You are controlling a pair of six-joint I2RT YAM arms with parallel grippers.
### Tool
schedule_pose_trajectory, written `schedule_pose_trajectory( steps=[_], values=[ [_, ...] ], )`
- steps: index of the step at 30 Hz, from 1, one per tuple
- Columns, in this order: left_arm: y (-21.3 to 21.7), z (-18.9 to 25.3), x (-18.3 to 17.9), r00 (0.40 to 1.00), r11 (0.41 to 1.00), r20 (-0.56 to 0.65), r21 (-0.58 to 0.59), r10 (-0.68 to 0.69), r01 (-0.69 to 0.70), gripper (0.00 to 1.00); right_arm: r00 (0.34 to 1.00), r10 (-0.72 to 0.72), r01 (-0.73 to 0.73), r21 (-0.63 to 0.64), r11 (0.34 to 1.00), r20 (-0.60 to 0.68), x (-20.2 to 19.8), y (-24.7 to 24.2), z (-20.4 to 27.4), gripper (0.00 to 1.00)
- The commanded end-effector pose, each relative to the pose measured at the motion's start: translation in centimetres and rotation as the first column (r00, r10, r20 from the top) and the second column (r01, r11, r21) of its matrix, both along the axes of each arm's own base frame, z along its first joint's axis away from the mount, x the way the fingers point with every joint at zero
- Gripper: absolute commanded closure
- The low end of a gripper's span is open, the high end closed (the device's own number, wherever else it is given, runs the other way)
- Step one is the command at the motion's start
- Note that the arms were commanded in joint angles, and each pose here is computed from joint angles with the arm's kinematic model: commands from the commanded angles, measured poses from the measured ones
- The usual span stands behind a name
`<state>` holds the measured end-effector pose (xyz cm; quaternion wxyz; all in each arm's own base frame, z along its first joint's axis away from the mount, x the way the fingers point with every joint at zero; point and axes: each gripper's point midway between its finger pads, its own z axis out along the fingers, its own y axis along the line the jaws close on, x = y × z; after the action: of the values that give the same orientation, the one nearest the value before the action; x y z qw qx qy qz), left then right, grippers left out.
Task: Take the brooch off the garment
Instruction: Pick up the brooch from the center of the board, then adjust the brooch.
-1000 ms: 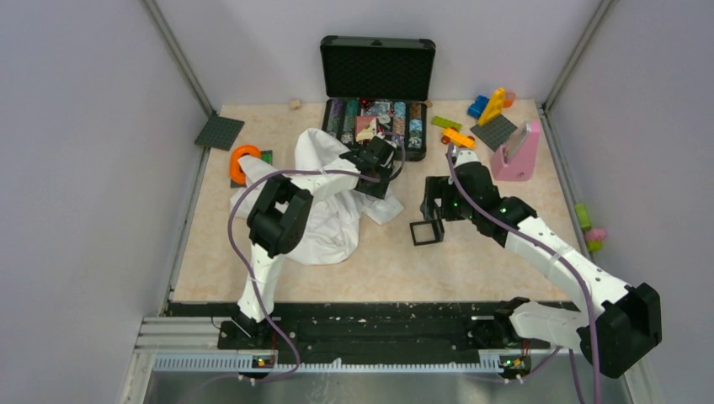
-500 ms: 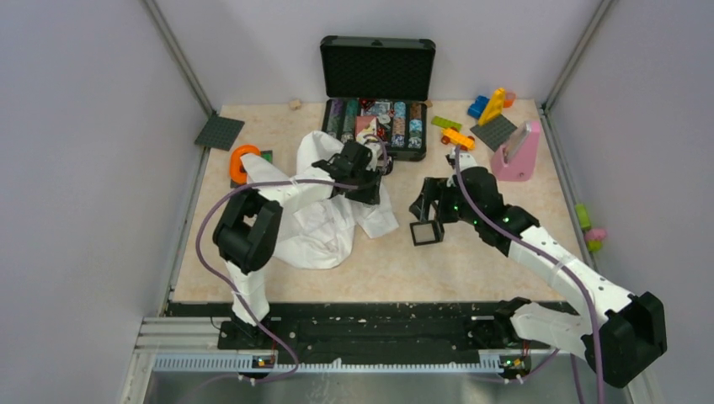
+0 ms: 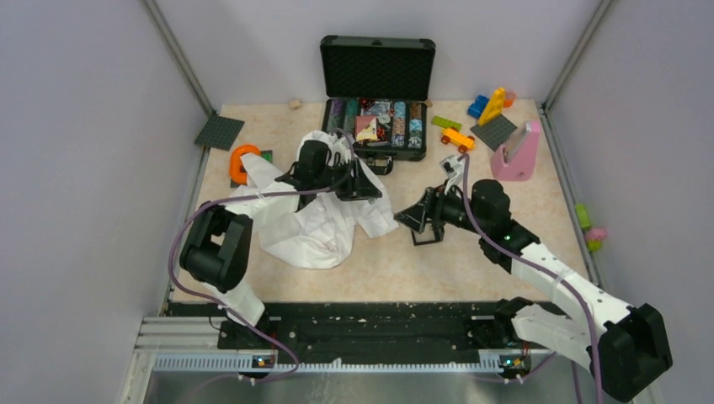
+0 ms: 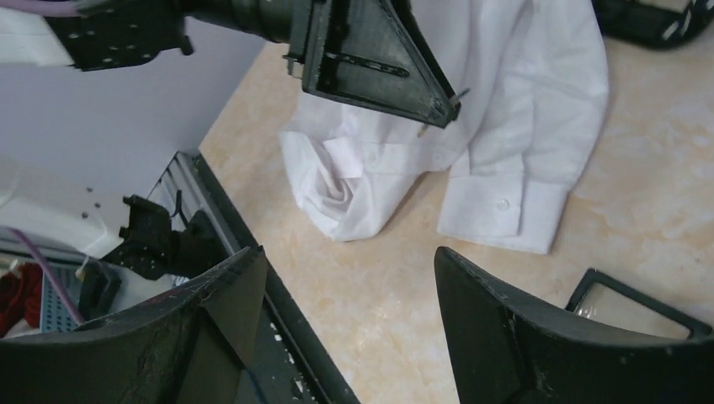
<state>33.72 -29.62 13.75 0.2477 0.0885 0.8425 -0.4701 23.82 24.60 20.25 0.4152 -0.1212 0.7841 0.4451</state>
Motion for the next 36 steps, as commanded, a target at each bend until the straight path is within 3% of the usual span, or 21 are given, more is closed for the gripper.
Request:
schedule_pose_trajectory(
  steps=[1, 4, 10, 16, 20, 24, 27, 36],
  values=[
    [-1.6, 8.3, -2.8, 0.992, 0.957, 0.050, -0.261, -0.115, 0.124, 0.69, 0.927, 0.160, -0.182, 0.033, 0.983, 0.339, -1.8, 0.9, 6.0, 0.24],
    [-1.5, 10.3, -4.7, 0.987, 0.931, 0.027, -0.328, -0.161, 0.161, 0.70, 0.858, 0.197, -0.236, 0.023, 0.972, 0.475, -2.8, 0.9, 7.6, 0.23],
    [-0.9, 14.6, -8.0, 0.976, 0.869, 0.003, -0.454, -0.218, 0.196, 0.70, 0.649, 0.206, -0.287, -0.016, 0.958, 0.733, -4.7, 0.4, 10.6, 0.20],
    [-0.4, 18.4, -11.0, 0.967, 0.810, 0.048, -0.537, -0.252, 0.238, 0.70, 0.506, 0.235, -0.340, -0.059, 0.939, 0.830, -6.2, 0.7, 11.4, 0.11],
    [-0.8, 19.6, -12.8, 0.960, 0.792, 0.065, -0.550, -0.274, 0.263, 0.69, 0.443, 0.183, -0.281, -0.058, 0.958, 0.878, -6.5, 1.1, 11.9, 0.11],
    [-1.2, 20.3, -14.1, 0.953, 0.776, 0.074, -0.565, -0.293, 0.282, 0.70, 0.341, 0.172, -0.198, -0.108, 0.974, 0.924, -6.8, 1.9, 12.4, 0.11],
    [-1.4, 20.6, -14.8, 0.950, 0.769, 0.081, -0.569, -0.300, 0.291, 0.69, 0.311, 0.152, -0.169, -0.103, 0.980, 0.938, -6.9, 1.9, 13.0, 0.13],
    [-1.8, 20.7, -15.2, 0.948, 0.762, 0.083, -0.575, -0.307, 0.297, 0.69, 0.329, 0.130, -0.167, -0.078, 0.983, 0.935, -6.4, 2.7, 14.1, 0.20]
  ],
)
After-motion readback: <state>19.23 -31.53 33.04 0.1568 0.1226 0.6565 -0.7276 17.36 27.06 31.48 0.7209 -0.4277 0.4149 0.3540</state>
